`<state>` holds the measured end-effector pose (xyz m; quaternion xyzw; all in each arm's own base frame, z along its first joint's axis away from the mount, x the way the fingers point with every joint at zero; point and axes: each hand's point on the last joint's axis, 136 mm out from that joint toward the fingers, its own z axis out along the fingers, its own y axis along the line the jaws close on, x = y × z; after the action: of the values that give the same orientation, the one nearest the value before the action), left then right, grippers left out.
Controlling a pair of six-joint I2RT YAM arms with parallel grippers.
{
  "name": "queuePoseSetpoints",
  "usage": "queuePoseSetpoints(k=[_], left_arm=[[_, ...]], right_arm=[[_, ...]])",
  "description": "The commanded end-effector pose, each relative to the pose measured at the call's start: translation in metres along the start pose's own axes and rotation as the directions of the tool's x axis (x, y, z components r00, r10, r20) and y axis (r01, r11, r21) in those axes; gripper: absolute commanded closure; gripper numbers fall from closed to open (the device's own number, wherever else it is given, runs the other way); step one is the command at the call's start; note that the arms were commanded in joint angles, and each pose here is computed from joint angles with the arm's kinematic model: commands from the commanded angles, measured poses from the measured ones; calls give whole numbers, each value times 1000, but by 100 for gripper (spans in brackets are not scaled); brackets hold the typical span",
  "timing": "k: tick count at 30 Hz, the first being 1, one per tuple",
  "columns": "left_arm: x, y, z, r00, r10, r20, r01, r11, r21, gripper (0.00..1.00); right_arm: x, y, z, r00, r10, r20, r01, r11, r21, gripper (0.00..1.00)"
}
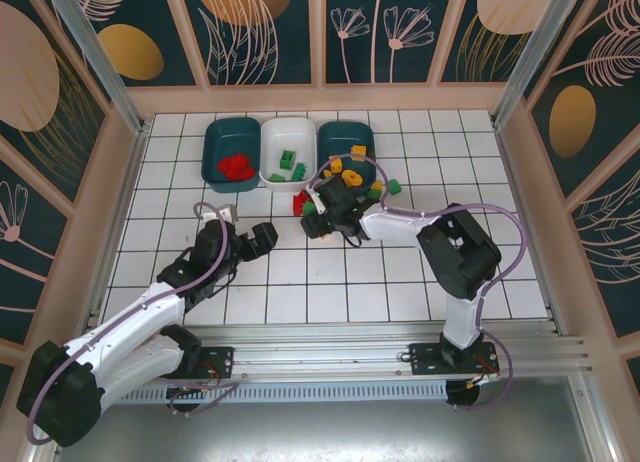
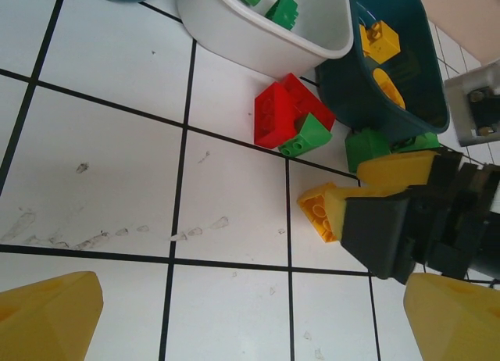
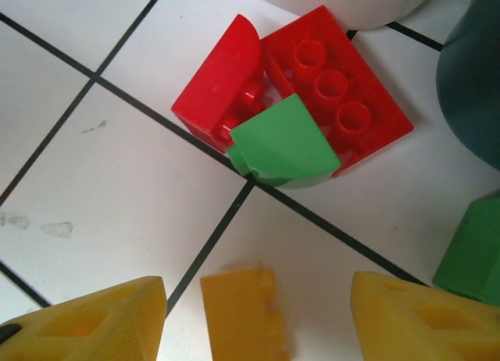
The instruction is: Sort the legos into containers by color
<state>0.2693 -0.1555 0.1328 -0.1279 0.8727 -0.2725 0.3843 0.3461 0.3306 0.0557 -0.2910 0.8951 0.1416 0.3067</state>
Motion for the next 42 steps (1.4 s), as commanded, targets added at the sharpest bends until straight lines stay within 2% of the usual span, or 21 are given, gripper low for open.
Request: queuePoseSetpoints(k=[1,6,11,16,20,23,27,32,36,40,42], left_arm=[[2,9,-3,1000,-12,5,13,1000,-21,1],[2,9,-2,1000,-12,4,12,1000,-24,2],[2,10,-1,1000,-10,4,10,999,-33,2],[3,10,1,1000,-6,-4,6,999,-36,1],[5,8,5,1000,-6,-22,5,1000,-30,2],[10,5,11,998,-10,-56,8,1000,-21,1],[21,3,21,992,-4,-123,2,1000,-23,1],[30,1,29,983,5,-181,-10,1000,-25,1],[30,1,30,981,12,-191,-17,999,-27,2],[29,0,32,981,23,-193,-29,999,-29,2],[28,-1,32,981,27,-194,-33,999,-30,2]], right_arm=[[9,0,13,999,-13,-32,15,999,39,37],[15,0,20,999,-14,-48,17,999,46,48],[1,0,7,1000,-3,0,3,999,51,77],[-51,-7,-37,987,25,156,-35,997,65,82],[-97,-62,-67,947,128,293,-173,976,131,82],[-108,-112,-59,926,220,307,-281,944,174,82],[-113,-158,-31,921,274,278,-339,914,222,82],[-117,-182,2,929,293,226,-346,903,254,81],[-118,-188,16,929,309,201,-355,899,256,76],[-126,-189,8,923,316,219,-367,893,259,63],[-133,-191,-4,916,318,243,-380,883,275,53]])
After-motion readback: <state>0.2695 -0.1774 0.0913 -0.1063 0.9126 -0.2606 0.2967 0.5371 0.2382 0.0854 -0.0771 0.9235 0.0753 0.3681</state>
